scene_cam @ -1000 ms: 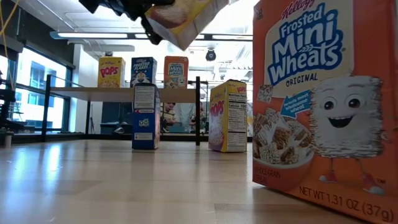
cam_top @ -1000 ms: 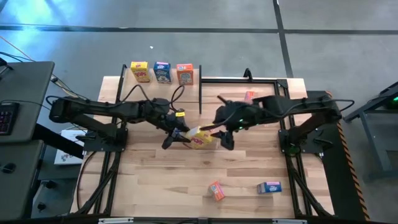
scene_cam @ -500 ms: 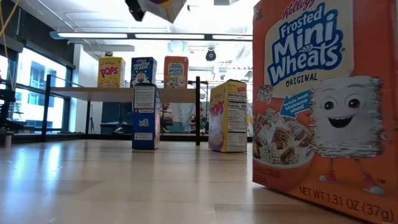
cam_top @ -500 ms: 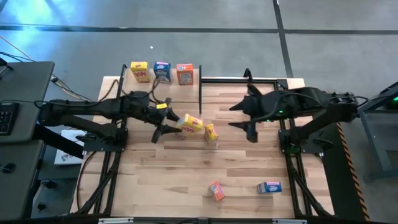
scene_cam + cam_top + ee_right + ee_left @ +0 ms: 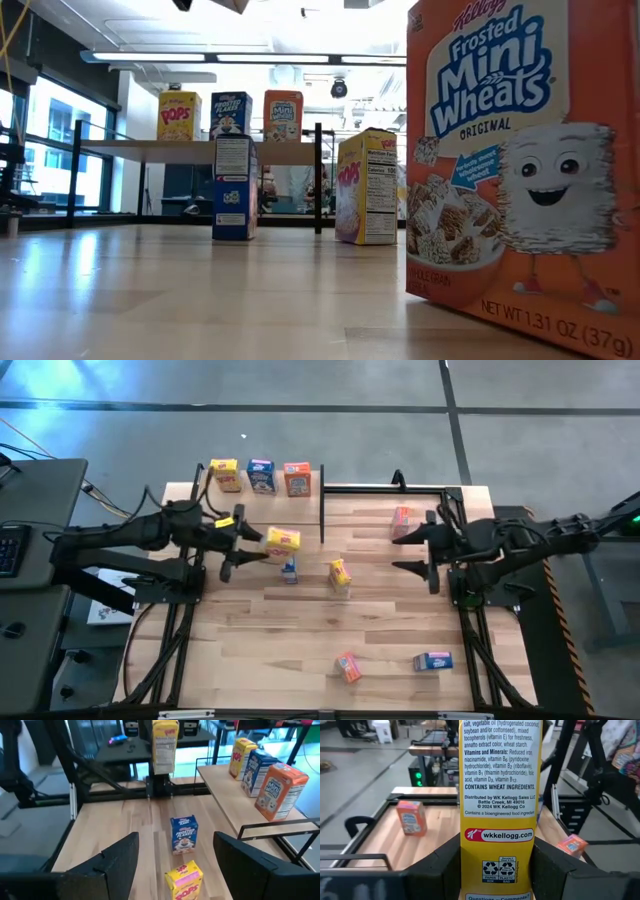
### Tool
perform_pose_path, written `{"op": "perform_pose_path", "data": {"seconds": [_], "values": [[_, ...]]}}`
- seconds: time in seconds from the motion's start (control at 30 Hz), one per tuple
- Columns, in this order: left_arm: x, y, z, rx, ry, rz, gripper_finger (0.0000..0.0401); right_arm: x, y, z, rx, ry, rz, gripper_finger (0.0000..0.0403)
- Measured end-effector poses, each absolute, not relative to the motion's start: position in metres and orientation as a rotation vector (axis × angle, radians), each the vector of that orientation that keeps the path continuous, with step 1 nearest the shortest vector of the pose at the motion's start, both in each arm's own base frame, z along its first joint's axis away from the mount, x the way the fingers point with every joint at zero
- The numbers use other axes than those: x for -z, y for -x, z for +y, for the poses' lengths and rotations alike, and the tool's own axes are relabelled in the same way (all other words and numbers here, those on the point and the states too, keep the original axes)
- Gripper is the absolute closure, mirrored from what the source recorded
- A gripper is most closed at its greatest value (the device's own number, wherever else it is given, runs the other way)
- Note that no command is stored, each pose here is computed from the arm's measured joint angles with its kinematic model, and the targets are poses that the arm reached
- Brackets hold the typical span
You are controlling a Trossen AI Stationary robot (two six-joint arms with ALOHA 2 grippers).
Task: Stack cereal on shelf
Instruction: Put the right yellow cereal box on the shelf aligned with the other yellow cereal box
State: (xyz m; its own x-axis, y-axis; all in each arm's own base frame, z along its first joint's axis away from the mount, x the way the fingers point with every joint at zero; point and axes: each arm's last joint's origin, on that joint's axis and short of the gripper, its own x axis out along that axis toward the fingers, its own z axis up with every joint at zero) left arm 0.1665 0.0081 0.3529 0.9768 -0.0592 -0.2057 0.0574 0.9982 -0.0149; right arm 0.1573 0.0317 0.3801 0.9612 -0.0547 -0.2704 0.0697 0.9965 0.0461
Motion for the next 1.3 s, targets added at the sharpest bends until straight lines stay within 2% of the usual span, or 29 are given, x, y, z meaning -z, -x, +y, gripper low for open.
{"op": "perform_pose_path", "data": {"seconds": [0.27, 0.73, 1.3], "values": [[-0.338, -0.147, 0.008, 0.012, 0.014, 0.159, 0.0229, -0.334, -0.129, 0.024, 0.057, -0.089, 0.173, 0.0155], [-0.309, -0.113, 0.008, -0.079, 0.043, 0.04, 0.0229, -0.258, -0.105, 0.019, 0.041, -0.147, 0.111, 0.0155], [-0.283, -0.102, 0.011, -0.204, 0.01, -0.019, 0.0229, -0.205, -0.093, 0.016, 0.031, -0.201, 0.033, 0.0155]]}}
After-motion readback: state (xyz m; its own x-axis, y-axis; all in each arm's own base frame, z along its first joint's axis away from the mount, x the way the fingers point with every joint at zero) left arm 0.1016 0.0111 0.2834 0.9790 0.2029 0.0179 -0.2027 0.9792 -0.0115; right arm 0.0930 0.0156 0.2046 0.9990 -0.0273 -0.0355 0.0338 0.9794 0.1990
